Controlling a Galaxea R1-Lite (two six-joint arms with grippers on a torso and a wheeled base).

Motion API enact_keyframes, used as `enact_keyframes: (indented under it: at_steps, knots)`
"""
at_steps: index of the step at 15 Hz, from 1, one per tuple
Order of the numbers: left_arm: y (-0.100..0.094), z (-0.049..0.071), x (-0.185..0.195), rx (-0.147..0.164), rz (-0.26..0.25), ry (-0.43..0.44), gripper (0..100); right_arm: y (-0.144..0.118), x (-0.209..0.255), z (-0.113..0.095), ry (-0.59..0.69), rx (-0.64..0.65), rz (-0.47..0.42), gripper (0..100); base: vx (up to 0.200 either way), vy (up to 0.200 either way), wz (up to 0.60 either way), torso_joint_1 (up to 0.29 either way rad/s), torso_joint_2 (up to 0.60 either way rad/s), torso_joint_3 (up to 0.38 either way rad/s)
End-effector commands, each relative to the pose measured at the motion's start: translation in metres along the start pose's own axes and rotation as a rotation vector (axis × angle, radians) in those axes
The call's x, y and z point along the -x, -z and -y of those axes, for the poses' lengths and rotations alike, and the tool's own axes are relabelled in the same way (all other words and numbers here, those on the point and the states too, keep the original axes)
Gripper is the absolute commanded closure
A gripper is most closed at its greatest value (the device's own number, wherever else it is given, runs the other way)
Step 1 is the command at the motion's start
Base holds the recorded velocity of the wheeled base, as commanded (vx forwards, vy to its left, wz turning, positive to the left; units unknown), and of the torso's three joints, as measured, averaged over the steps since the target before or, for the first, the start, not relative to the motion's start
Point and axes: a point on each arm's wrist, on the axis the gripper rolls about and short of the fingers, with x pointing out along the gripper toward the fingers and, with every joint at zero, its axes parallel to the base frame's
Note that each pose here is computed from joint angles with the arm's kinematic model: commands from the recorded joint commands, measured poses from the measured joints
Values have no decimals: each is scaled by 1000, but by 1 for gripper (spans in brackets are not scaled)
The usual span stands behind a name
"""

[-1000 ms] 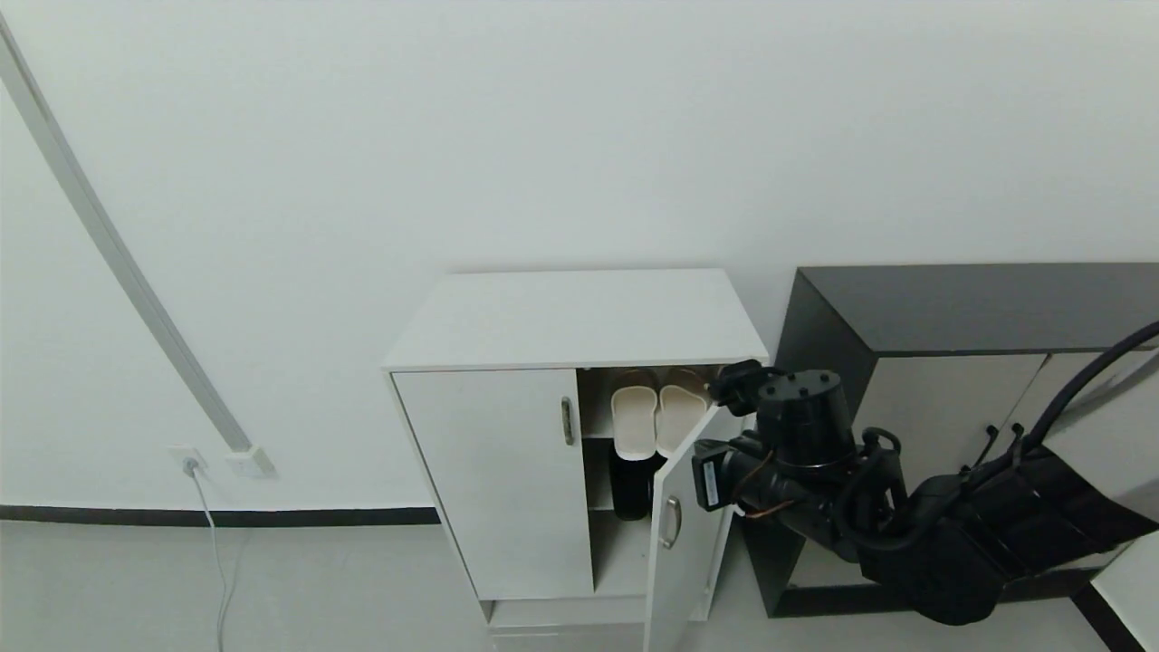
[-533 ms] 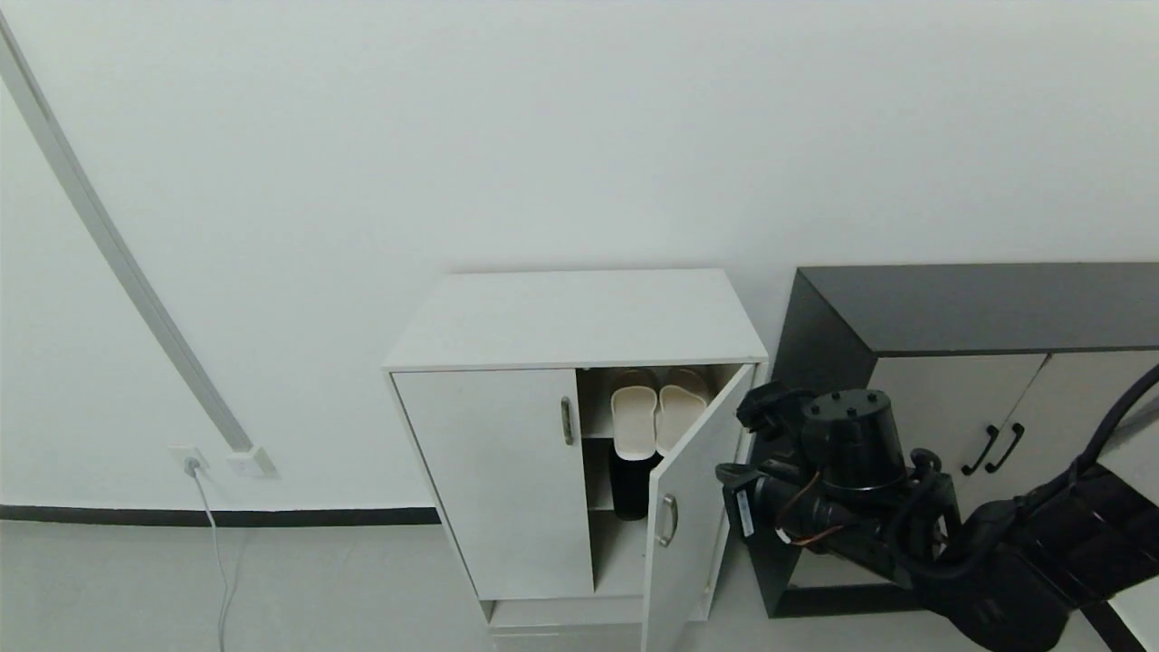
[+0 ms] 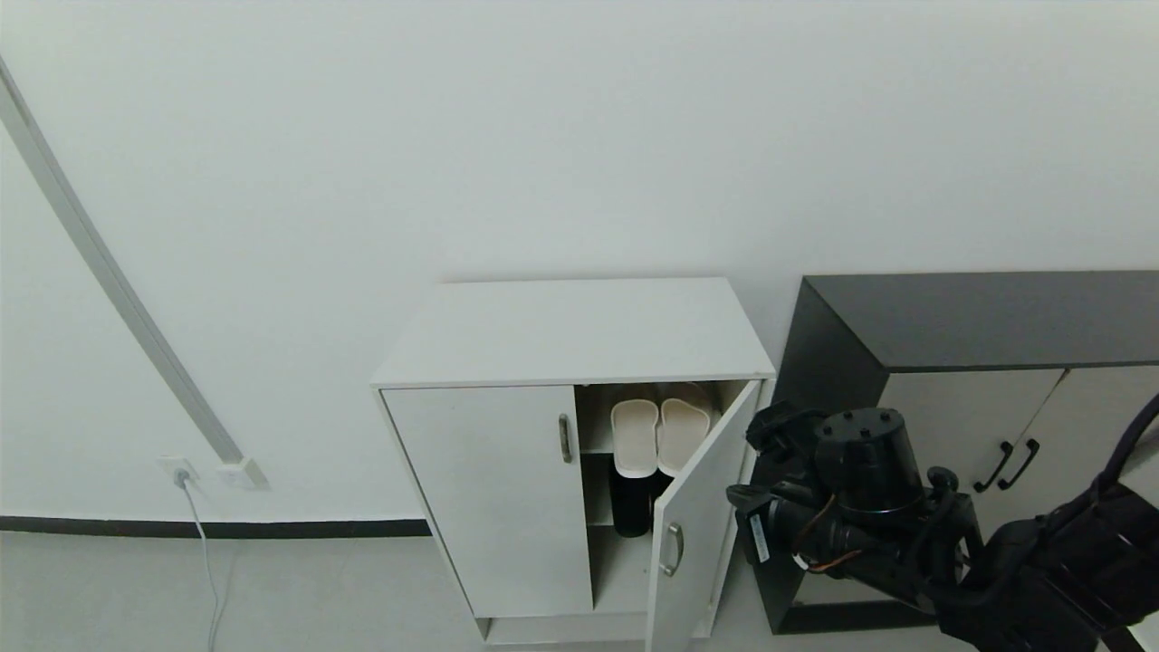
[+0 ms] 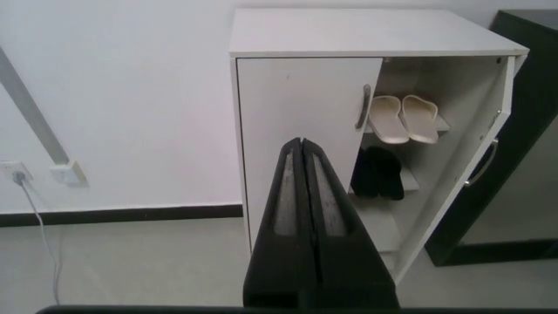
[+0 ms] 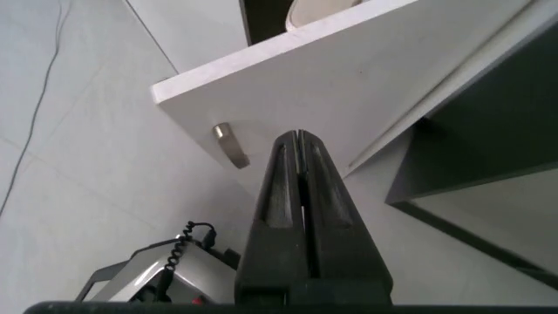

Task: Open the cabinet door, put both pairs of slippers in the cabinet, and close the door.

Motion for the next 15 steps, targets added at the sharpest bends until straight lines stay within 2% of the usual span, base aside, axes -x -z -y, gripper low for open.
enact_keyframes:
  at_steps: [1,7,15]
  knots:
    - [0,0,0,1,-2,-1,100,6,-10,1,8,0,-25,100,0,0,0,0,0,0]
    - [0,0,0,1,-2,-1,100,19,-37,-1,9,-3,-23,100,0,0,0,0,0,0]
    - [0,0,0,1,-2,-1,100,18,-78,4,32,-28,-2,100,0,0,0,0,0,0]
